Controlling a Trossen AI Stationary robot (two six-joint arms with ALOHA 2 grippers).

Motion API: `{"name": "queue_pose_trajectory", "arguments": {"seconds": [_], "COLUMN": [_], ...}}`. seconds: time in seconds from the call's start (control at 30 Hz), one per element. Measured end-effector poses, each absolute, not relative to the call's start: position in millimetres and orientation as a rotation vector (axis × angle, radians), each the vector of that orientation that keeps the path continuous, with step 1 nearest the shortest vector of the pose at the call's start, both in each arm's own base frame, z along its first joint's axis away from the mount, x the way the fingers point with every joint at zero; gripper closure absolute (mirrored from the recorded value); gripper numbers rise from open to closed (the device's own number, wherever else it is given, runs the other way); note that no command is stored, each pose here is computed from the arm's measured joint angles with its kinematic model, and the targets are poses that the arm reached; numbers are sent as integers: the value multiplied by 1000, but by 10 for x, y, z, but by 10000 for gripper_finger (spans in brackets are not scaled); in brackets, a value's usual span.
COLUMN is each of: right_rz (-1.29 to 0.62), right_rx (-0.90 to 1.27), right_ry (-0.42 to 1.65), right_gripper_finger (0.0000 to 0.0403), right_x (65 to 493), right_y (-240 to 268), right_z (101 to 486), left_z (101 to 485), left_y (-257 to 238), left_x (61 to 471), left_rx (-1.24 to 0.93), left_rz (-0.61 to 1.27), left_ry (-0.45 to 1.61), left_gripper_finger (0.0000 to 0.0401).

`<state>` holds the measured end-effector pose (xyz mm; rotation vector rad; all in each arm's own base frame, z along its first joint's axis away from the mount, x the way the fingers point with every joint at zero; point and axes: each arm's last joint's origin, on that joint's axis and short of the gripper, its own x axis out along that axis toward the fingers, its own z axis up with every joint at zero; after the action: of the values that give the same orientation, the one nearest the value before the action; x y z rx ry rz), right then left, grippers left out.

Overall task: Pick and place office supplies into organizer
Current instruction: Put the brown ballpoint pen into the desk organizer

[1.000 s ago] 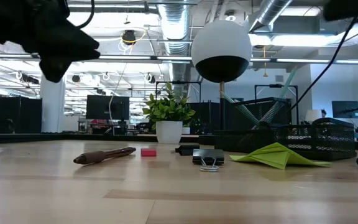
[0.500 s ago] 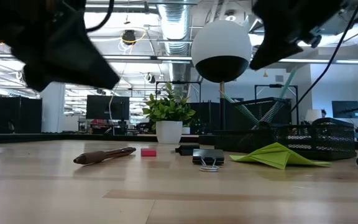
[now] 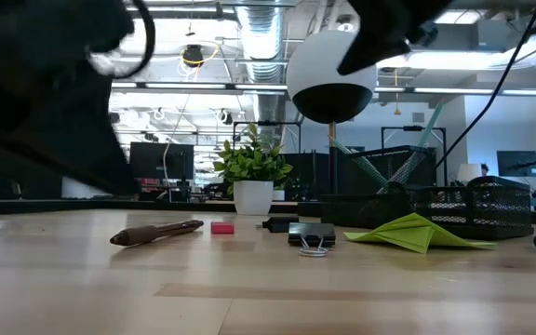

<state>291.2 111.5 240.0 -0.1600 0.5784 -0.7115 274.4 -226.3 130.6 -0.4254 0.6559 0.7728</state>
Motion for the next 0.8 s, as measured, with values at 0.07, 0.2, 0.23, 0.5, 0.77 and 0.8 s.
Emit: {"name": "queue_pose_trajectory", "arguments": {"seconds": [0.07, 0.2, 0.23, 0.5, 0.77, 0.8], "right_rz": [-717, -712, -696, -506, -483, -475], "right_rx": [-161, -152, -135, -116, -165, -163], "right_ry": [565, 506, 496, 467, 468, 469], "right_gripper_finger": [371, 375, 376, 391, 396, 396], "right_x": [2969, 3127, 3163, 3297, 3323, 3328], "right_y": [1062, 939, 917, 924, 893, 886], "right_z": [2433, 2527, 2541, 2616, 2634, 2635], "left_z": [1341, 1380, 1370, 1341, 1350, 1347], "left_y": [-2308, -2393, -2413, -2439, -2322, -2295], "left_x": [2706, 2624, 2607, 2609, 2723, 2750], "left_rx": [-431, -467, -479, -489, -461, -462], "left_rz": [770, 760, 755, 749, 776, 780], "left_ry": [628, 631, 648, 641, 605, 624], "left_gripper_finger": [315, 315, 315, 315, 315, 315]}}
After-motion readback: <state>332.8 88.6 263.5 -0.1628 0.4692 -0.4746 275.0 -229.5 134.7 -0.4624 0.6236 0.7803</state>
